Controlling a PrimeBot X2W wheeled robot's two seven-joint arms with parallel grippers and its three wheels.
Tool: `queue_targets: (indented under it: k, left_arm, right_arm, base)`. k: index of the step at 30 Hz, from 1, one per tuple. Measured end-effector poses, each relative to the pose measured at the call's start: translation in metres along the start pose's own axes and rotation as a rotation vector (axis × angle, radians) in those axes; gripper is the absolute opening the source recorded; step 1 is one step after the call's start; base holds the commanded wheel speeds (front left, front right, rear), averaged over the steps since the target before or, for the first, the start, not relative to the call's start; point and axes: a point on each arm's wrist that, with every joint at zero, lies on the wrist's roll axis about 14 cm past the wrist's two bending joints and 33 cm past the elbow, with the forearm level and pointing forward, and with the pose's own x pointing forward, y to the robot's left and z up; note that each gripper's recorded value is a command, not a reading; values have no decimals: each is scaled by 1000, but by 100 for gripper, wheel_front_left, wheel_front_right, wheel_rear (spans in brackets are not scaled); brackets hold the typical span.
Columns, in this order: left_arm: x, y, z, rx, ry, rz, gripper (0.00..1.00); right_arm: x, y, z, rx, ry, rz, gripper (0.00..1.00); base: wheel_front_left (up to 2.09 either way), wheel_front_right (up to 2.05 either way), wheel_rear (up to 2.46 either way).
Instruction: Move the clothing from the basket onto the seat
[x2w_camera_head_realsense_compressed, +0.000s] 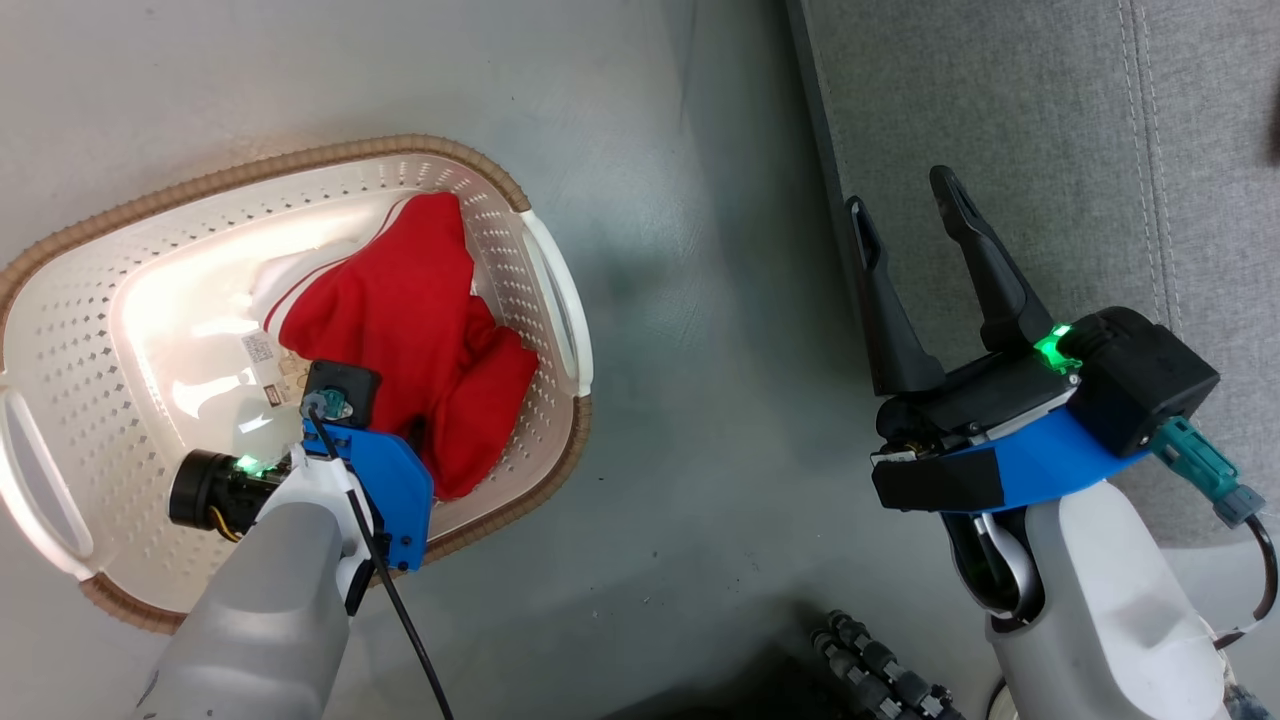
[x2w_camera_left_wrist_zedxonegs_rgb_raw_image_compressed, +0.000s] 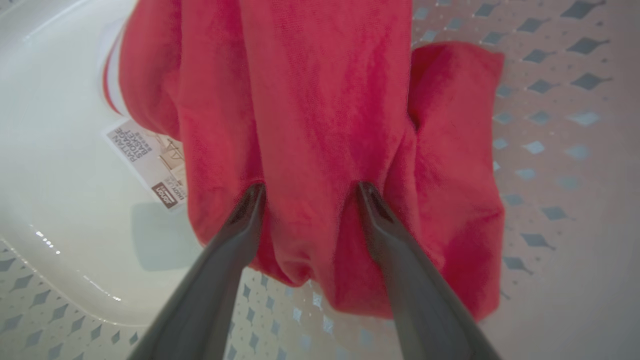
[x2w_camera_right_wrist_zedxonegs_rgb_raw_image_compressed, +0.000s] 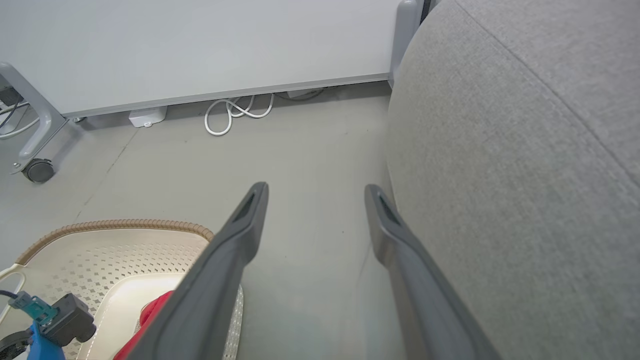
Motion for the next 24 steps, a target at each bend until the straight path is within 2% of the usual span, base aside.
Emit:
queue_targets:
  k: [1,2,3,4,24]
  left_arm:
    - [0,0,-1,-2,4,0,100]
    - [1,0,-2,-5,14,0,66]
    - [1,0,-3,-5,18,1,28]
    - [1,-1,-3,-2,20,0,0]
    - [-7,-6,9,4,-11,-7,0]
  right_arm:
    - [0,-1,0,0,1,-2,100]
    - [-1,-1,0,-1,1,-4,100]
    - [-1,-2,0,0,0,-6,100]
    - [-1,-2,-1,0,1,-8,100]
    - [-2,-1,7,-4,-17,-4,100]
  base:
    - [0,0,0]
    - [0,0,0]
    - [0,0,0]
    - [0,0,0]
    - [0,0,0]
